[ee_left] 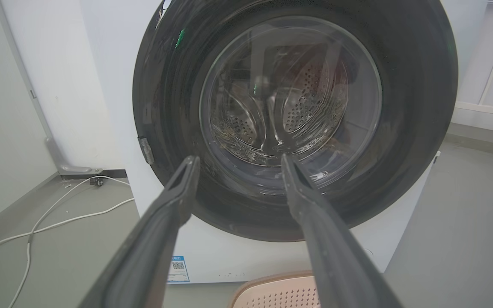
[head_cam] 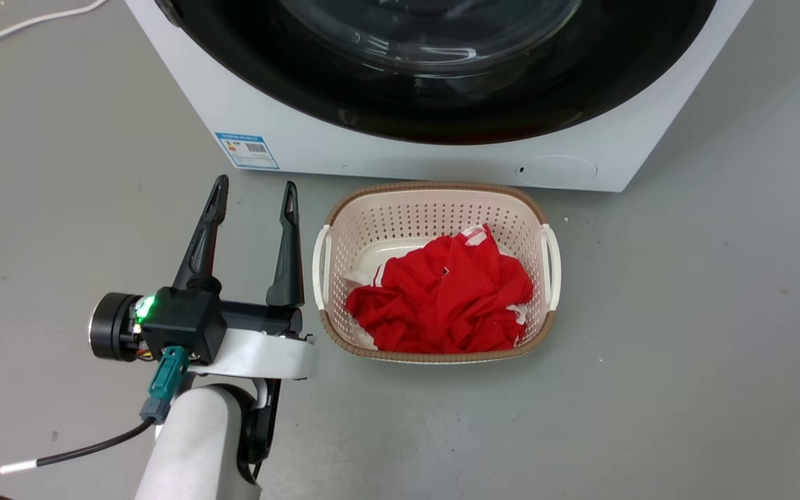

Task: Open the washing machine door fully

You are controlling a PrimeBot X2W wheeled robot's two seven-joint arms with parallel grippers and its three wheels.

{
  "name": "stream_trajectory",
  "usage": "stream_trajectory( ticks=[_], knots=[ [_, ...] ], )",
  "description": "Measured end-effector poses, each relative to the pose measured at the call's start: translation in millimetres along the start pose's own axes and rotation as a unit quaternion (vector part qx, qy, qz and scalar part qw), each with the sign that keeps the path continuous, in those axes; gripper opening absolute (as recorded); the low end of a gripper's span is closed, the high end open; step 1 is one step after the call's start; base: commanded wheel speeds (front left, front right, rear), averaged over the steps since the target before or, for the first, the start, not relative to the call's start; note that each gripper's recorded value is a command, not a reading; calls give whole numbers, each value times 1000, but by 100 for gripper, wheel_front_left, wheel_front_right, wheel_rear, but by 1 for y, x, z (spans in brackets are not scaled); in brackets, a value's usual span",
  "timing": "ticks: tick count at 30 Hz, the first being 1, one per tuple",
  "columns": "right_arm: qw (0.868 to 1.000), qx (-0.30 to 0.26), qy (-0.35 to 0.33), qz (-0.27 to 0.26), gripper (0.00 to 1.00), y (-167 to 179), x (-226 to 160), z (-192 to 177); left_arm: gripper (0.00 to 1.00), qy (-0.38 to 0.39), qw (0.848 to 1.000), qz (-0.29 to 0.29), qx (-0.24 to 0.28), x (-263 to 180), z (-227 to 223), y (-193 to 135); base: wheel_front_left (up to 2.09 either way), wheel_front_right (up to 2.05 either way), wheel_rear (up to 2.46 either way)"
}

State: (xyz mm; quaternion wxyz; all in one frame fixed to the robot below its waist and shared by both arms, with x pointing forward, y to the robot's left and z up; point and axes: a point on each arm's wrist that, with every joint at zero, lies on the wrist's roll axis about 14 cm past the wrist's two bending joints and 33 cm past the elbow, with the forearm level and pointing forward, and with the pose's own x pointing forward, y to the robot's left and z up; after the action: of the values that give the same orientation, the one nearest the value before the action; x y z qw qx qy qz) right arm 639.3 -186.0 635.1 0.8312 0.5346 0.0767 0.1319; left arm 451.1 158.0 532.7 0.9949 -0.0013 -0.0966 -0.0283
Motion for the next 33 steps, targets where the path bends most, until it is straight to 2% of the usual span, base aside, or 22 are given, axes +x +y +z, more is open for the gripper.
stream_trajectory(
  ticks=[11, 17, 24, 33],
  knots=[
    [989, -87, 113, -49, 0, -10, 43, -49, 100, 4, 1000, 5, 4, 12, -11, 4, 0, 0, 0],
    [983, -102, 134, -68, 0, -22, 54, -61, 100, 12, 1000, 8, 2, 13, -18, 5, 0, 0, 0],
    [978, -100, 164, -82, 0, -37, 60, -72, 100, 18, 1000, 8, 0, 16, -26, 5, 0, 0, 0],
    [971, -66, 221, -69, 0, -36, 53, -86, 100, 15, 1000, 7, -5, 21, -26, 2, 0, 0, 0]
  ],
)
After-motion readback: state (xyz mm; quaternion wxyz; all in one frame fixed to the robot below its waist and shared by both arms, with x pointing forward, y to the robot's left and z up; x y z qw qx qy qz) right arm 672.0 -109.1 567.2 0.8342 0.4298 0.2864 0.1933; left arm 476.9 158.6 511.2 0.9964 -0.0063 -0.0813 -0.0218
